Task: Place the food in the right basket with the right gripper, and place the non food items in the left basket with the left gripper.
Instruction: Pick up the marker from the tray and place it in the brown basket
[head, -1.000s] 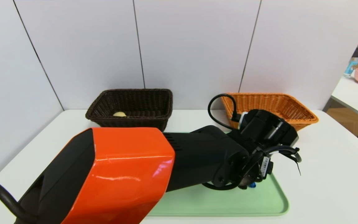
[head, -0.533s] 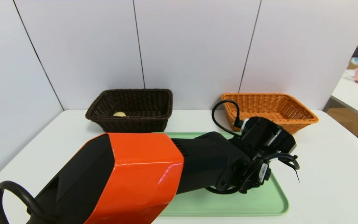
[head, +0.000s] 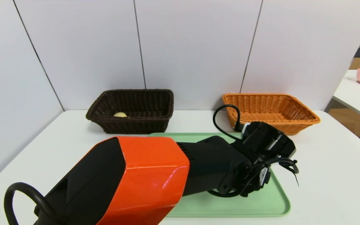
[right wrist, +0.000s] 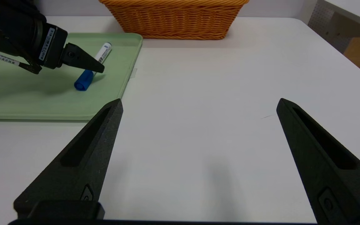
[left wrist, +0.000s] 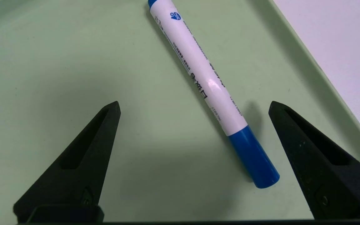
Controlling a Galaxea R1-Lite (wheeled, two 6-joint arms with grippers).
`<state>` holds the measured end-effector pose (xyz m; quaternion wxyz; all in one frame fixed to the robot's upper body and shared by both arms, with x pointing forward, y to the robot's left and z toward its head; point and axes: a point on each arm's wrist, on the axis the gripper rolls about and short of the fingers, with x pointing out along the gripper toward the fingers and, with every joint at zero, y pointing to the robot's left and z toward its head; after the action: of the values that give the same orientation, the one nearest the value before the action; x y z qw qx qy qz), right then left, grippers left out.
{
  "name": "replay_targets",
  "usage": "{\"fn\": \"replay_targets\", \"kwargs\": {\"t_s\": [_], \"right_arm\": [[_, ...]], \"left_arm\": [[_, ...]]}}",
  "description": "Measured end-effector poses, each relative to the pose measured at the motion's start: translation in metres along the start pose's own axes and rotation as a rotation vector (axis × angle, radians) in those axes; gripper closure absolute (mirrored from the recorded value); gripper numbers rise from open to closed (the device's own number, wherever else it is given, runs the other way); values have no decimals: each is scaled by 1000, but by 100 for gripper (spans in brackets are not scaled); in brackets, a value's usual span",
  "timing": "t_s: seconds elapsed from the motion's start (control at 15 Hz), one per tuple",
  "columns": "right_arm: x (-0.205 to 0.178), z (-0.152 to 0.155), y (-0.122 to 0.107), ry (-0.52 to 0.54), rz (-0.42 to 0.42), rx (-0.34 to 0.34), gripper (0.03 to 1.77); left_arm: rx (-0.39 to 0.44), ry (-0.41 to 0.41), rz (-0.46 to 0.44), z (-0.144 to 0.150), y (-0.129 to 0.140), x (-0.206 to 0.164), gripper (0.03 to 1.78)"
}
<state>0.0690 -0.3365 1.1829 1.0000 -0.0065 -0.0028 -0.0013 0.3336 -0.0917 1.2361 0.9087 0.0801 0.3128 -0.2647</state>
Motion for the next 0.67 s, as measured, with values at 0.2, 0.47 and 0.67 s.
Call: {"fn": "replay_targets", "kwargs": {"t_s": [0.2,0.47,0.67], "right_arm": [[0,0,0,0,0,0,10],[0,0,0,0,1,0,10],[0,0,0,0,0,0,10]], "left_arm": [[-2,-8,4,3,1,-3,12],[-47,-40,59,6,3,-7,12],[-125,-66,109,7,4,-8,12]]}}
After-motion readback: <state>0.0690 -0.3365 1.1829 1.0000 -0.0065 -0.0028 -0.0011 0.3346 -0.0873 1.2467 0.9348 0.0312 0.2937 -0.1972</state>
